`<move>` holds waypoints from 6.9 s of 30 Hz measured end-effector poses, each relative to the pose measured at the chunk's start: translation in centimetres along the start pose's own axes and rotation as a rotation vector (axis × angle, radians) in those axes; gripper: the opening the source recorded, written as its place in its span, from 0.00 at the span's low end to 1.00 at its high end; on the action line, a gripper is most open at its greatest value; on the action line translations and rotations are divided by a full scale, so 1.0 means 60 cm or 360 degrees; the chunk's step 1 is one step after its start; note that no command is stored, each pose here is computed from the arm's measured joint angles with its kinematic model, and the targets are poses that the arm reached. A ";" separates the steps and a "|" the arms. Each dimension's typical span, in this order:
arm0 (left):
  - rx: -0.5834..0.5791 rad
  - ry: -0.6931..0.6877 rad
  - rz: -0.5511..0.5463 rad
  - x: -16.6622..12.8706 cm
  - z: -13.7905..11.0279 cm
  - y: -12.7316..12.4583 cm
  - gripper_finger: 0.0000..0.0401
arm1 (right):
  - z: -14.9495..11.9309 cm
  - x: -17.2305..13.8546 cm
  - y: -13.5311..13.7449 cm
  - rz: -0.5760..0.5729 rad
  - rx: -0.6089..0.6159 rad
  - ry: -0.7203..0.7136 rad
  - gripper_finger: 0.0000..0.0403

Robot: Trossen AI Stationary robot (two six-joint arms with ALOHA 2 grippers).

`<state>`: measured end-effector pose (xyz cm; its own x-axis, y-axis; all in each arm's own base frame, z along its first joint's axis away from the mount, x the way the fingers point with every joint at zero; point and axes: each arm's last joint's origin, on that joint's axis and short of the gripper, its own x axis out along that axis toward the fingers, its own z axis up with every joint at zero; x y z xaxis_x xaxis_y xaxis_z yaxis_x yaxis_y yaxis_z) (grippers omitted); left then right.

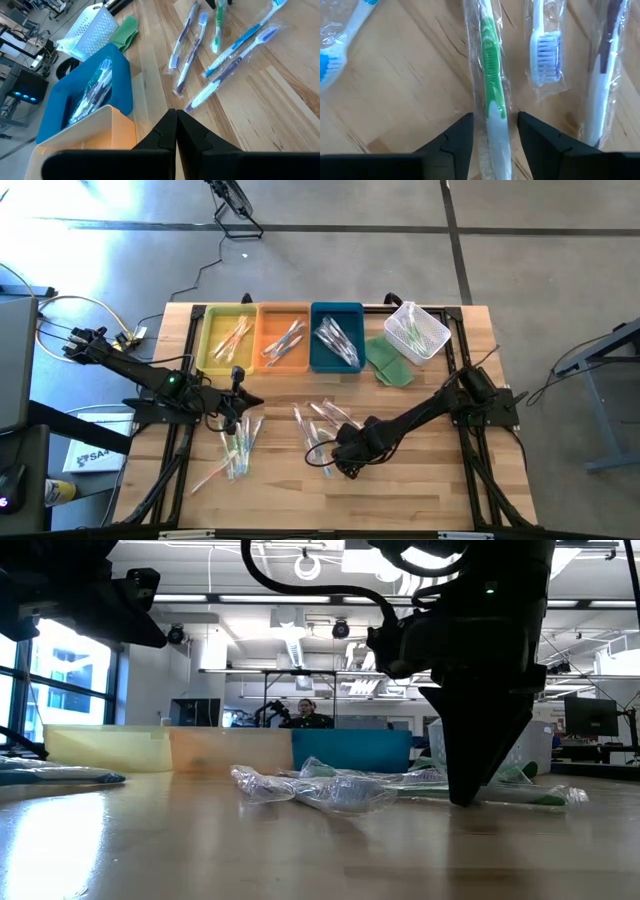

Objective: Pick & Place Toothbrushes
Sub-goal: Put the green toothbrush into the white bin, then put the purple toothbrush into the blue bin

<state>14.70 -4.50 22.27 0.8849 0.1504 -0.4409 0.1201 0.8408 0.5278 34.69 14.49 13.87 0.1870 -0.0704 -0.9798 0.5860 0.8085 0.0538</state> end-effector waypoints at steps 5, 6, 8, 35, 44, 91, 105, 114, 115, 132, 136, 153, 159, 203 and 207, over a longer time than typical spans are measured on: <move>0.0001 0.0000 -0.0001 0.000 0.000 0.000 0.01 | 0.000 0.001 -0.001 -0.0003 0.0000 0.0007 0.26; 0.0001 0.0001 0.0000 0.000 0.000 0.000 0.01 | -0.001 0.001 -0.001 -0.0004 -0.0001 0.0009 0.23; 0.0001 0.0001 -0.0001 0.000 0.000 0.000 0.01 | -0.001 0.001 -0.001 -0.0005 -0.0003 0.0010 0.18; 0.0006 0.0010 -0.0006 0.000 -0.001 -0.001 0.01 | 0.016 -0.122 -0.020 0.0260 -0.0038 -0.0187 0.03; 0.0006 0.0007 -0.0010 0.000 -0.001 -0.001 0.01 | 0.021 -0.215 -0.063 0.0210 0.0043 -0.0555 0.03; 0.0006 0.0009 -0.0004 0.000 -0.001 0.000 0.01 | 0.070 -0.202 -0.465 -0.0639 0.0602 -0.0631 0.03; 0.0006 0.0009 -0.0004 0.000 -0.001 0.000 0.01 | 0.063 -0.156 -0.555 -0.0755 0.0995 -0.0663 0.03; 0.0052 0.0009 -0.0005 0.000 -0.001 -0.001 0.01 | 0.060 -0.152 -0.562 -0.0715 0.1019 -0.0623 0.24; 0.0052 0.0008 -0.0005 0.000 -0.001 0.000 0.01 | 0.060 -0.152 -0.562 -0.0715 0.1018 -0.0622 0.27; 0.0048 0.0008 -0.0005 0.000 -0.001 -0.001 0.01 | 0.086 -0.155 -0.545 -0.0205 0.0957 -0.0747 0.33; 0.0048 0.0008 -0.0005 0.000 -0.001 -0.001 0.01 | 0.099 -0.158 -0.514 0.0101 0.0724 -0.0797 0.28; 0.0048 0.0009 -0.0005 0.000 -0.001 0.000 0.01 | 0.079 -0.182 -0.326 0.0429 0.0040 -0.1084 0.04; 0.0048 0.0008 -0.0006 0.000 -0.001 -0.001 0.01 | 0.065 -0.207 -0.279 0.0373 -0.0005 -0.1178 0.01; 0.0041 -0.0002 -0.0001 0.000 0.000 0.000 0.01 | 0.127 -0.107 -0.127 0.0136 -0.0171 -0.0257 0.24; 0.0041 -0.0002 -0.0002 0.000 0.000 0.000 0.01 | 0.124 -0.101 -0.130 0.0121 -0.0163 -0.0252 0.33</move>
<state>14.70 -4.51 22.27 0.8852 0.1490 -0.4407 0.1327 0.8271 0.5461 34.85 4.26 20.83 0.3541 -0.0913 -0.9307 0.4837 0.8697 0.0987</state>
